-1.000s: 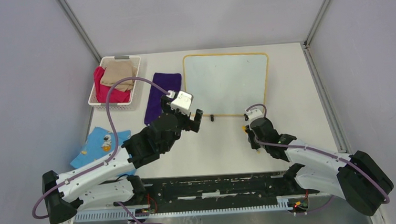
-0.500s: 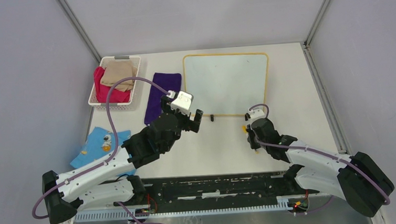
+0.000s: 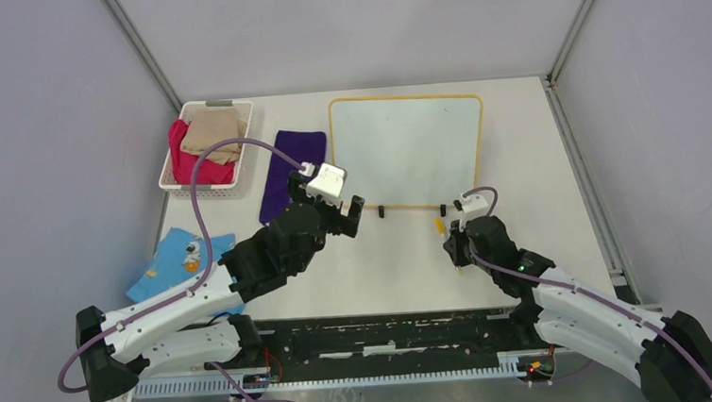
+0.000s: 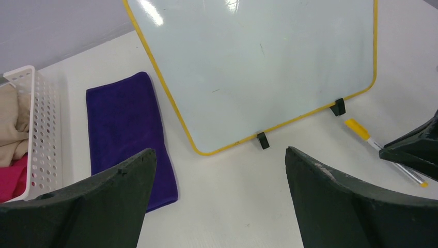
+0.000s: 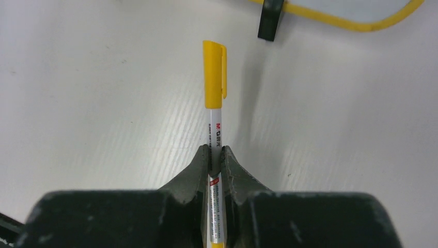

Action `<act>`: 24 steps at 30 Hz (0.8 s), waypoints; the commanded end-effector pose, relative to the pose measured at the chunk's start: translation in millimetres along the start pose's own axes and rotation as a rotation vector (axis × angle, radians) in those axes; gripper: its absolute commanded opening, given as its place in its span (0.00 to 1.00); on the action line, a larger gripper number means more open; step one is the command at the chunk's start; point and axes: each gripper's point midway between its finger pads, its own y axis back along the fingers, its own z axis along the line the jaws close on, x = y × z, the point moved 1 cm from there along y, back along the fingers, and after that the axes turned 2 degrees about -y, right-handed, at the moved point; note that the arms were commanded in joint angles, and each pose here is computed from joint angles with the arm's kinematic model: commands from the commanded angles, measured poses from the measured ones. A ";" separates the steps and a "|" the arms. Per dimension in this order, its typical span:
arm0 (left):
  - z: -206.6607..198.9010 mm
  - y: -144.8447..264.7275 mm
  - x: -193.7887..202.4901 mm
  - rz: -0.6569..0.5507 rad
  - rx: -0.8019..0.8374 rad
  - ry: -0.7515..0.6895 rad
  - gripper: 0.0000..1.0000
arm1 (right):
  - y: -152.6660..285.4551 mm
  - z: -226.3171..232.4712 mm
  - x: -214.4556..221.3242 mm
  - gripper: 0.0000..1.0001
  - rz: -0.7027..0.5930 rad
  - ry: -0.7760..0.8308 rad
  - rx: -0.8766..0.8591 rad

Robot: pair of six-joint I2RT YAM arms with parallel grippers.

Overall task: Write a sentence on the whiteboard
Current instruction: Open the whiteboard marker at the center of the board.

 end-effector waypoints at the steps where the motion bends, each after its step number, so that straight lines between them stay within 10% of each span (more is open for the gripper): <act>1: 7.2 3.9 -34.1 -0.091 -0.037 0.112 1.00 | 21.9 17.6 -52.5 0.00 -0.175 0.004 -0.075; 14: -29.7 24.3 -112.9 -0.280 0.239 0.388 1.00 | 109.4 83.0 -152.0 0.00 -0.642 0.073 -0.478; 24: -78.8 33.8 -118.3 -0.234 0.522 0.719 1.00 | 122.6 105.0 -155.0 0.00 -0.729 0.046 -0.648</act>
